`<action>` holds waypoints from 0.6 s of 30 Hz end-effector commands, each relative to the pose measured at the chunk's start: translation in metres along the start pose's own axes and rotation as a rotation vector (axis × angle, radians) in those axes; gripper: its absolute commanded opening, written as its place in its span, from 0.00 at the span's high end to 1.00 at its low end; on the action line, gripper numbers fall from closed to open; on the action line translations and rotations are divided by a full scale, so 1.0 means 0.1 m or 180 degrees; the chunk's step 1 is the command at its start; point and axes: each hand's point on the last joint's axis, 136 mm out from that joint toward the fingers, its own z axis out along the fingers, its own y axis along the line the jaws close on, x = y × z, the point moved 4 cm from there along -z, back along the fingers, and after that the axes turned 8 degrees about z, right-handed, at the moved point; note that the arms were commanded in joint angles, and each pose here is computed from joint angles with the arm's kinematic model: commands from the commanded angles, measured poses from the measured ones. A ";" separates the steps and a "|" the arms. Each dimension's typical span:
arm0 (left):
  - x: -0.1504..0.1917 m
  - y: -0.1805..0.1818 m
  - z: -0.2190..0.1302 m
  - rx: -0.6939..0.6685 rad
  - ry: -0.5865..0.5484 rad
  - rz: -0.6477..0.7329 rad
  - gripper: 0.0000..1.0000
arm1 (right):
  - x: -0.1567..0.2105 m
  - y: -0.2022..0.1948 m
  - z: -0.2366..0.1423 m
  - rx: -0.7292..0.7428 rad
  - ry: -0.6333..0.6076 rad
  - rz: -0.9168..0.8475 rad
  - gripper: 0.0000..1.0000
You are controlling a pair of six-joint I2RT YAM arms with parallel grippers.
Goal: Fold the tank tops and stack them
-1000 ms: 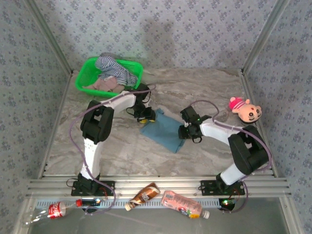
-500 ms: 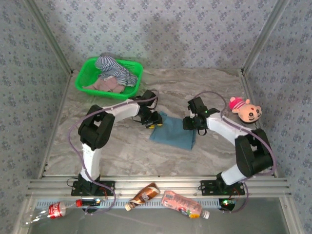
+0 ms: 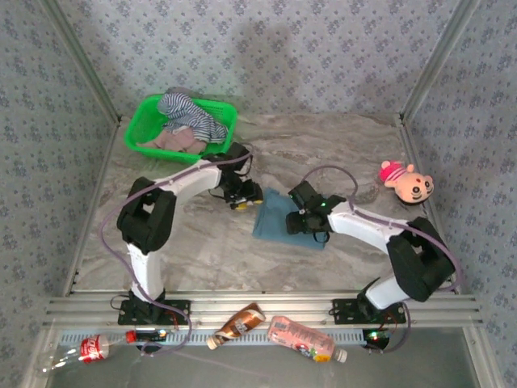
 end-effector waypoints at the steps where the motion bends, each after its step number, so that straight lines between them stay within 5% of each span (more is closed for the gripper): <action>1: -0.12 0.04 -0.49 -0.0072 -0.0239 0.0207 0.44 | -0.09 0.02 0.12 0.0174 -0.0147 -0.0097 0.32; 18: -0.23 0.29 -0.86 -0.0106 -0.0443 0.0171 0.41 | -0.45 -0.44 0.37 0.0487 0.0055 -0.0017 0.33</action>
